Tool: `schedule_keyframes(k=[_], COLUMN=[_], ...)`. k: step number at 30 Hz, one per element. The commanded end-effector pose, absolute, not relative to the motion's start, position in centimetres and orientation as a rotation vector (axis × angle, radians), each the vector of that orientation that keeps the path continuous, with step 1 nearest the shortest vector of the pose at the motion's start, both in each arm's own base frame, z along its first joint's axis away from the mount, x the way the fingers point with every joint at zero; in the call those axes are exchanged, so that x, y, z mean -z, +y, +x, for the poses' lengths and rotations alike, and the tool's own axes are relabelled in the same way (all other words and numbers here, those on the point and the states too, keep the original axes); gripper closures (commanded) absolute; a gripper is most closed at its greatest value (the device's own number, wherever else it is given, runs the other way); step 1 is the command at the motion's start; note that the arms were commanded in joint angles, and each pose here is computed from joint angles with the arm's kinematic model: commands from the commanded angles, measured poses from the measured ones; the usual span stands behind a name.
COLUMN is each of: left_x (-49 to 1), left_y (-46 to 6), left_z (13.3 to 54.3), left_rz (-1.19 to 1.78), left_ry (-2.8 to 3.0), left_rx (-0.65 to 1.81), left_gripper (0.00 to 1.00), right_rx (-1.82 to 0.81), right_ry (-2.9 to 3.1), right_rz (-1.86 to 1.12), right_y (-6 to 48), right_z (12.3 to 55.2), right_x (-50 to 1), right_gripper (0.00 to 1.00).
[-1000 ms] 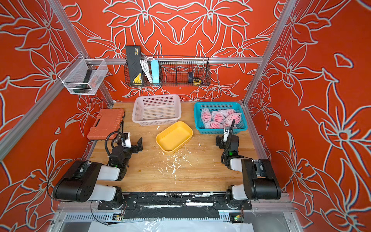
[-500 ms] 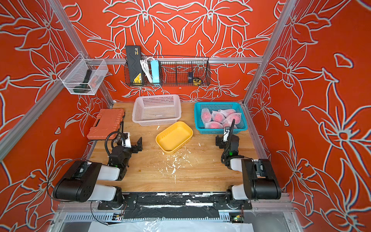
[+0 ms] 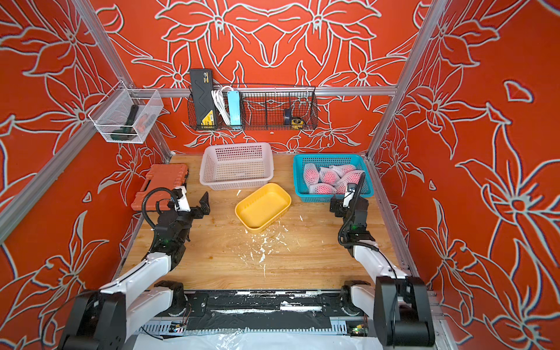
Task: Remove foam nets from apples
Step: Adjust the storage box at the center of the board.
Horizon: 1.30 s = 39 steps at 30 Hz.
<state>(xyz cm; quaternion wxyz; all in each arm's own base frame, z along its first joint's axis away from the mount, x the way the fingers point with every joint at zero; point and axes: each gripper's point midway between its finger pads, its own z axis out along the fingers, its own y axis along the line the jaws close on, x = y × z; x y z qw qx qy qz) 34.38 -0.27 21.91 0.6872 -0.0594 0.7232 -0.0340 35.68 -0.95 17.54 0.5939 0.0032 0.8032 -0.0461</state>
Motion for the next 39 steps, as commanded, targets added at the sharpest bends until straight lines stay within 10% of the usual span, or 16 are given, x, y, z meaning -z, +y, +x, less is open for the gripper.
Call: schedule_keyframes(k=[1, 14, 39], left_x=[-20.0, -16.0, -6.4], left_y=[-0.2, -7.5, -17.6], left_z=[33.0, 30.1, 35.8], left_rz=[-0.296, -0.669, -0.269], left_ry=[1.796, 2.194, 2.689], left_rx=[0.169, 0.730, 0.563], left_gripper=[0.01, 0.10, 0.32], right_rx=[-0.014, -0.188, -0.117], right_ry=[1.948, 2.248, 2.498], right_rz=[0.011, -0.044, -0.164], right_y=[0.5, 3.9, 5.5], right_z=[34.4, 33.6, 43.5], right_x=[-18.1, -24.5, -21.5], right_gripper=[0.03, 0.03, 0.04])
